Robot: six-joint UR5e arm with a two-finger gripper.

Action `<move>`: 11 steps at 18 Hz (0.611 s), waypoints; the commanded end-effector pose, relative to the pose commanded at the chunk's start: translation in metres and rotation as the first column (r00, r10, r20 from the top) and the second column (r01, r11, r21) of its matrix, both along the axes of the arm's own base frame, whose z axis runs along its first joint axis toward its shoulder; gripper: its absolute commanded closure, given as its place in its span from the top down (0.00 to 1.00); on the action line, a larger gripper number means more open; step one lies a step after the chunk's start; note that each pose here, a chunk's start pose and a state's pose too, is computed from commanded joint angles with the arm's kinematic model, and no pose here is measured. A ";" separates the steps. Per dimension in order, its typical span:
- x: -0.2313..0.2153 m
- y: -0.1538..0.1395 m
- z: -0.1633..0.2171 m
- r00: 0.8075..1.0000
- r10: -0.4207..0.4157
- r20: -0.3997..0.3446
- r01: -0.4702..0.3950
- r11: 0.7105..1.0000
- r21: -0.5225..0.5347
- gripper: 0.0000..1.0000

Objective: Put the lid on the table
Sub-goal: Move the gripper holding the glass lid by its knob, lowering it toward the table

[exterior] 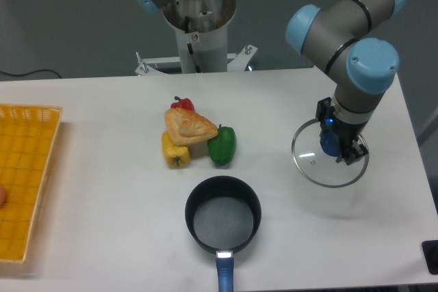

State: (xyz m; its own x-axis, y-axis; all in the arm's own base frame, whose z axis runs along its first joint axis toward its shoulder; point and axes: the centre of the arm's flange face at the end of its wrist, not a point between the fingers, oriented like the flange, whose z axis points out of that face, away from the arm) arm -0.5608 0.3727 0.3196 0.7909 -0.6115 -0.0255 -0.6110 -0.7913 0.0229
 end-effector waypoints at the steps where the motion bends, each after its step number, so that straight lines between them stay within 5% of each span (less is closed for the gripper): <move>1: -0.002 -0.001 -0.002 1.000 0.005 -0.008 -0.004 1.000 0.005 0.60; 11: -0.013 -0.008 -0.049 1.000 0.014 -0.007 -0.014 1.000 0.004 0.60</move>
State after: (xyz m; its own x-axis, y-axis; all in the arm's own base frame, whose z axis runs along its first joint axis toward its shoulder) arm -0.5743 0.3652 0.2709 0.7990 -0.6004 -0.0332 -0.6000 -0.7997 0.0236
